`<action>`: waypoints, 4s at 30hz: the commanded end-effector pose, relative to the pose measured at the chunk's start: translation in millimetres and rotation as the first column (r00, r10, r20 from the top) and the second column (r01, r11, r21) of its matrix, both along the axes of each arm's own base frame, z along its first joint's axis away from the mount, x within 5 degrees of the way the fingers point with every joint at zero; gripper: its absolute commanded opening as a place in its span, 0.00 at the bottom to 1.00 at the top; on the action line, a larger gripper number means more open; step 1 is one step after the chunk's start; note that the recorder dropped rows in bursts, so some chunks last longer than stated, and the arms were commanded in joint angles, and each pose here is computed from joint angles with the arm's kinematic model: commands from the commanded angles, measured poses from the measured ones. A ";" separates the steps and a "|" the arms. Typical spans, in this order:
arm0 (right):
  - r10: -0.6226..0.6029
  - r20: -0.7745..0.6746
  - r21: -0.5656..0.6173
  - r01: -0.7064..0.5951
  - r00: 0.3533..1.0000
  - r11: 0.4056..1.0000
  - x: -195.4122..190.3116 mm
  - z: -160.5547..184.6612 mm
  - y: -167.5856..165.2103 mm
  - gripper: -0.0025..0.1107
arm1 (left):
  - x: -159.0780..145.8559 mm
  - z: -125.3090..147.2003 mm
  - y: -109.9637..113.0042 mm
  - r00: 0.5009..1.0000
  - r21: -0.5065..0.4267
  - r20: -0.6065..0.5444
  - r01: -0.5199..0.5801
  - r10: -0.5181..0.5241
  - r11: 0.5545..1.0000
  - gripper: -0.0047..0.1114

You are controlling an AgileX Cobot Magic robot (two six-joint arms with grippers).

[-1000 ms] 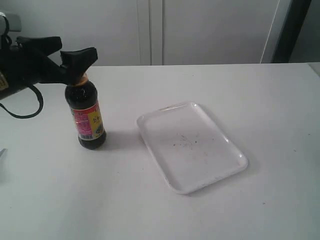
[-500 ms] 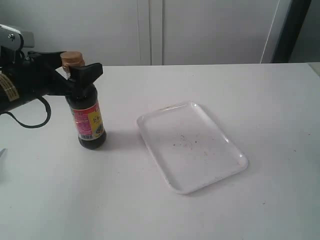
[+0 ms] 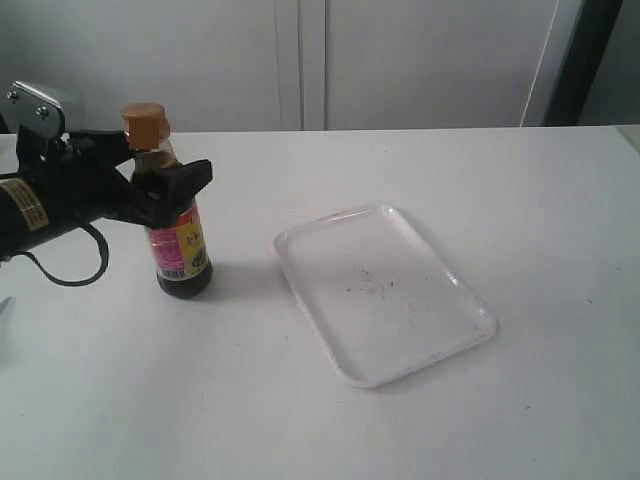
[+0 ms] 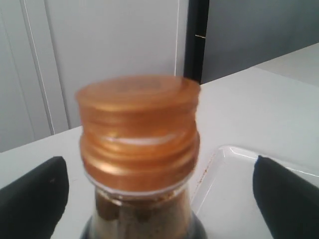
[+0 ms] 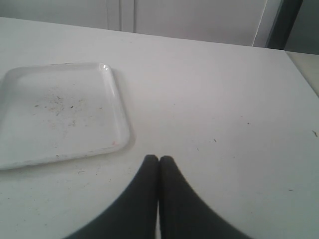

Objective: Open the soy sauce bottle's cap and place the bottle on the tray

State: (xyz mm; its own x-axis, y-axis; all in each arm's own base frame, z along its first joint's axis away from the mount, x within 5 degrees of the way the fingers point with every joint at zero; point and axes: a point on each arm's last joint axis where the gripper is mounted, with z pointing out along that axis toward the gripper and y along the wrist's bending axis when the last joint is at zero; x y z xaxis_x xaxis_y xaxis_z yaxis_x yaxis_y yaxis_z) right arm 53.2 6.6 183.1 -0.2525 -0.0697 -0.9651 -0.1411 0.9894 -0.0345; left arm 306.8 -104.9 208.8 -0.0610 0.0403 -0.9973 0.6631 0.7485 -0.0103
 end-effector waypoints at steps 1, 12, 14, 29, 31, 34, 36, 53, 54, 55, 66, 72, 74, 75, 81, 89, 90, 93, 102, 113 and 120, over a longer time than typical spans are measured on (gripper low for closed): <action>-0.006 0.002 -0.001 0.006 1.000 1.000 -0.1 -1.3 -0.4 0.02 | -1.5 -11.4 -0.5 1.000 -0.010 -0.007 0.001 -0.001 1.000 0.95; -0.006 0.002 -0.001 0.006 1.000 1.000 -0.1 -1.3 -0.4 0.02 | 2.5 -27.6 -1.3 1.000 -0.017 -0.026 0.000 0.000 1.000 0.95; -0.012 -0.001 0.019 0.012 1.000 1.000 -0.1 -1.3 -0.4 0.02 | 3.3 -31.7 -1.3 0.999 -0.014 -0.037 -0.002 0.002 1.000 0.95; -0.012 -0.001 0.021 0.012 1.000 1.000 -0.1 -1.3 -0.4 0.02 | 1.3 -46.6 0.9 0.999 0.038 -0.045 -0.019 0.020 0.999 0.94; -0.012 -0.001 0.021 0.012 1.000 1.000 -0.1 -1.3 -0.4 0.02 | 0.5 -47.8 1.9 0.999 0.044 -0.044 -0.029 0.031 0.999 0.94; -0.012 -0.001 0.021 0.012 1.000 1.000 -0.1 -1.3 -0.4 0.02 | -1.2 -49.4 2.3 0.999 0.060 -0.039 -0.027 0.029 0.998 0.94; -0.012 -0.001 0.021 0.012 1.000 1.000 -0.1 -1.3 -0.4 0.02 | -0.9 -52.4 2.2 0.999 0.067 -0.044 -0.026 0.029 0.997 0.94; -0.012 -0.001 0.023 0.012 1.000 1.000 -0.1 -1.3 -0.3 0.02 | 10.3 -62.9 -2.8 0.997 0.068 -0.054 -0.045 0.049 0.997 0.94; -0.012 -0.001 0.023 0.012 1.000 1.000 -0.1 -1.3 -0.3 0.02 | 10.4 -62.6 -2.7 0.997 0.067 -0.053 -0.047 0.050 0.997 0.94; -0.012 -0.001 0.023 0.012 1.000 1.000 -0.1 -1.3 -0.3 0.02 | 10.4 -62.6 -2.7 0.997 0.068 -0.053 -0.046 0.050 0.997 0.94; -0.012 -0.001 0.023 0.012 1.000 1.000 -0.1 -1.3 -0.3 0.02 | 7.1 -63.8 -6.3 0.999 0.100 -0.042 0.012 -0.007 0.995 0.46; -0.012 -0.001 0.023 0.012 1.000 1.000 -0.1 -1.3 -0.3 0.02 | 6.5 -64.0 -6.9 0.999 0.105 -0.041 0.023 -0.018 0.994 0.09; -0.012 -0.001 0.023 0.012 1.000 1.000 -0.1 -1.3 -0.3 0.02 | 6.5 -64.0 -6.9 0.999 0.105 -0.041 0.023 -0.018 0.994 0.04; -0.012 -0.001 0.023 0.012 1.000 1.000 -0.1 -1.3 -0.3 0.02 | 6.5 -64.0 -6.9 0.999 0.105 -0.041 0.023 -0.018 0.994 0.04; -0.012 -0.001 0.023 0.012 1.000 1.000 -0.1 -1.3 -0.3 0.02 | 6.5 -64.0 -6.9 0.999 0.105 -0.041 0.023 -0.018 0.994 0.04; -0.012 -0.001 0.023 0.012 1.000 1.000 -0.1 -1.3 -0.3 0.02 | 6.5 -64.0 -6.9 0.999 0.105 -0.041 0.023 -0.018 0.994 0.04; -0.012 -0.001 0.023 0.012 1.000 1.000 -0.1 -1.3 -0.3 0.02 | 6.5 -64.0 -6.9 0.999 0.105 -0.041 0.023 -0.018 0.994 0.04; -0.012 0.009 0.024 0.011 1.000 1.000 0.1 -0.4 -0.3 0.02 | 6.3 -64.1 -7.1 0.999 0.106 -0.040 0.025 -0.021 0.994 0.04; -0.010 0.045 0.005 0.009 0.999 1.000 0.8 2.5 -0.5 0.02 | 5.9 -64.2 -7.4 0.999 0.109 -0.040 0.031 -0.027 0.994 0.04; -0.049 0.448 0.227 -0.060 0.893 0.972 0.3 43.3 1.0 0.02 | 5.9 -64.2 -7.4 0.999 0.109 -0.040 0.031 -0.027 0.994 0.04; -0.066 0.504 0.284 -0.093 0.861 0.954 -3.5 59.9 0.6 0.02 | 5.9 -64.2 -7.4 0.999 0.109 -0.040 0.031 -0.027 0.994 0.04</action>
